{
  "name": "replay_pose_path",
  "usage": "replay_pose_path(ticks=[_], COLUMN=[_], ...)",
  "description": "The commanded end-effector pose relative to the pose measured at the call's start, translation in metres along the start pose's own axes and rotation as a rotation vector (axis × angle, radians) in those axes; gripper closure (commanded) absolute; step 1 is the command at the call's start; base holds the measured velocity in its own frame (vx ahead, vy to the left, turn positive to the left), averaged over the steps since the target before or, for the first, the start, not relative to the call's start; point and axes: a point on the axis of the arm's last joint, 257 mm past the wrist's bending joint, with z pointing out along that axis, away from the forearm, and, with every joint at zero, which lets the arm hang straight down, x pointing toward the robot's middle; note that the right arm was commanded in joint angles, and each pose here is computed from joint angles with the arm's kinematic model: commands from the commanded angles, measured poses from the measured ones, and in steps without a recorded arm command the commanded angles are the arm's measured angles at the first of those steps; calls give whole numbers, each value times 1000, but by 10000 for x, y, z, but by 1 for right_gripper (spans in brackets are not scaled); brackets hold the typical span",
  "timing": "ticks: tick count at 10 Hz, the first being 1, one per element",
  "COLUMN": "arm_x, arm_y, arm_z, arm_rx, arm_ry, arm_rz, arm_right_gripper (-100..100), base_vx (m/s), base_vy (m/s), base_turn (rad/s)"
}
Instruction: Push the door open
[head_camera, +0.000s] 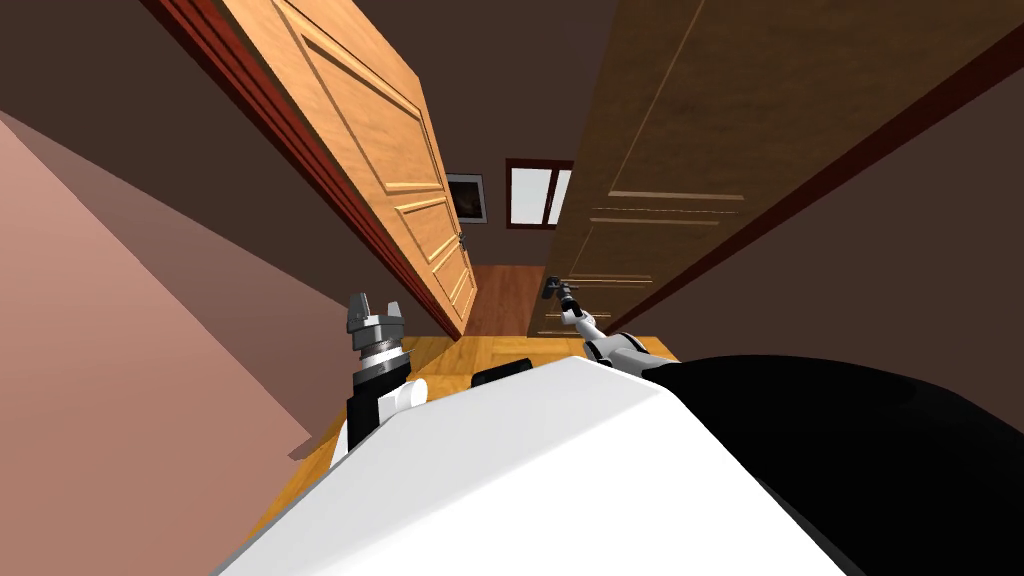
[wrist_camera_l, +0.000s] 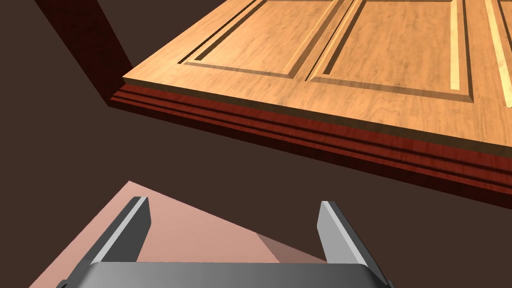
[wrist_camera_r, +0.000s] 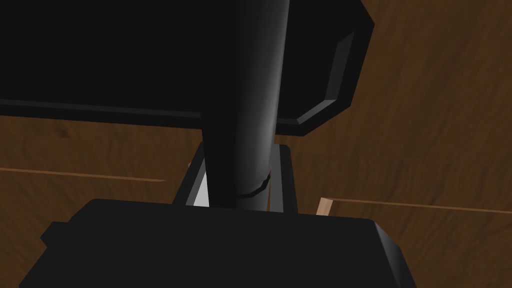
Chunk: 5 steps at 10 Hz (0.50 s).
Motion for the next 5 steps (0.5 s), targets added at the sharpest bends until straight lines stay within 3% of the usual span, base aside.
replay_pose_path(ticks=[1,5], arm_x=[-68,-172], arm_y=[99,105], arm_z=[36,33], arm_rx=[-19,-20], arm_ry=[-15,-43], arm_rz=[-1,-3], arm_right_gripper=[100,100], base_vx=[169,159], base_vy=[38,-5], base_turn=[-70,-34])
